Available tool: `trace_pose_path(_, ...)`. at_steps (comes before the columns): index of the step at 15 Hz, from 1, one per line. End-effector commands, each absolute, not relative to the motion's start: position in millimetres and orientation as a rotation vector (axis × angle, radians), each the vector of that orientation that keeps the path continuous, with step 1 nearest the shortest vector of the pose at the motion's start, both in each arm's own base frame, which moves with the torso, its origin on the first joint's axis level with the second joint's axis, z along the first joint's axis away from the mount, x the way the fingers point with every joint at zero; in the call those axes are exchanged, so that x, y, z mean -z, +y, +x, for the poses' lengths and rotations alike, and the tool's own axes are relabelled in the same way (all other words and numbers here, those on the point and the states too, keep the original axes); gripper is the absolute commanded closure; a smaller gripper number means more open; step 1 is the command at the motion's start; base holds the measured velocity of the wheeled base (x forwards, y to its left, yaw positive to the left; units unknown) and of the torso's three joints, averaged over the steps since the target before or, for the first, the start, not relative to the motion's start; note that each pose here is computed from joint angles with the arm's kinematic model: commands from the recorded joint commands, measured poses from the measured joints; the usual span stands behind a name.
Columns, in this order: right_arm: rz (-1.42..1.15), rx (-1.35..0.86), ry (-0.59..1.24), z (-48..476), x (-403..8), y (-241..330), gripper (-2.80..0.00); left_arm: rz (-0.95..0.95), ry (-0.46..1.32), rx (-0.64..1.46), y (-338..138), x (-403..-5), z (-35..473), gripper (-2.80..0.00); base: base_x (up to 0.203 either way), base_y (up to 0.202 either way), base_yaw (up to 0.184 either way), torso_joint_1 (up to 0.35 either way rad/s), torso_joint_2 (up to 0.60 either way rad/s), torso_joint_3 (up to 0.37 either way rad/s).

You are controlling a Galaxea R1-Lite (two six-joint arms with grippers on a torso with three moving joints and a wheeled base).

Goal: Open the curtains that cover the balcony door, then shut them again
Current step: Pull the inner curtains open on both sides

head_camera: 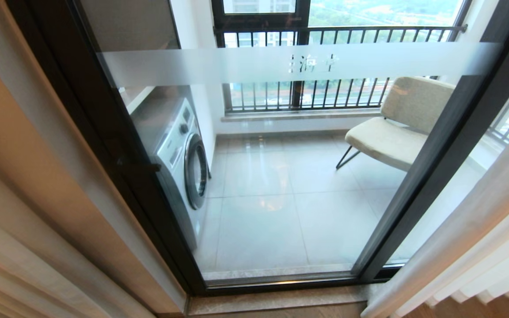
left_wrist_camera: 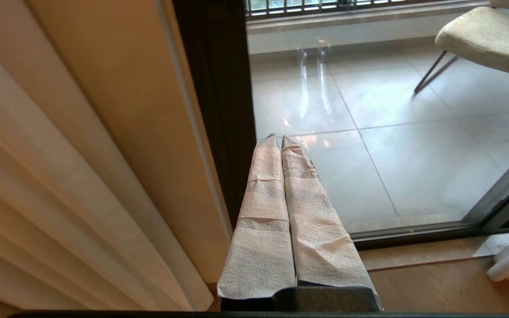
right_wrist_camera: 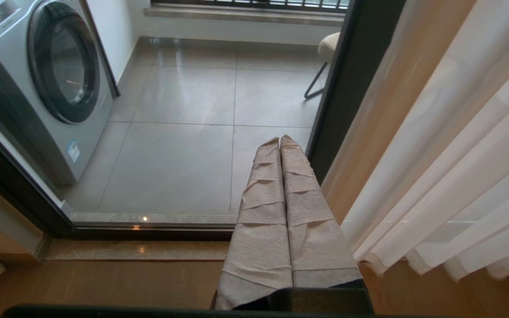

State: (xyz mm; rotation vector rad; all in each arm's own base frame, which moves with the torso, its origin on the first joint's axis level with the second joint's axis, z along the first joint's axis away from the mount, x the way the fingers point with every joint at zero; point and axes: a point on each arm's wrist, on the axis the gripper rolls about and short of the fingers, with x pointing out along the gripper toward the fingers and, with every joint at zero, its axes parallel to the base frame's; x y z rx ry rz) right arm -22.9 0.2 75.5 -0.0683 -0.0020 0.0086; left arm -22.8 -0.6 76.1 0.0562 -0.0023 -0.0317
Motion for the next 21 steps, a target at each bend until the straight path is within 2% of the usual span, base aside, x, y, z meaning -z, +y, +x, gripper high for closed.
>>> trace_pose_path(1,-0.069,-0.010,0.000,-22.8,-75.5,0.2,0.00,0.057,-0.006,0.032,-0.6,-76.2,-22.9,0.00,0.001,-0.094,0.004,0.002,0.00,0.004)
trace_pose_path(21,-0.069,-0.011,0.000,-22.8,-75.5,0.2,0.00,0.057,-0.005,0.031,-0.6,-76.2,-22.9,0.00,0.000,-0.189,0.000,0.003,0.00,0.003)
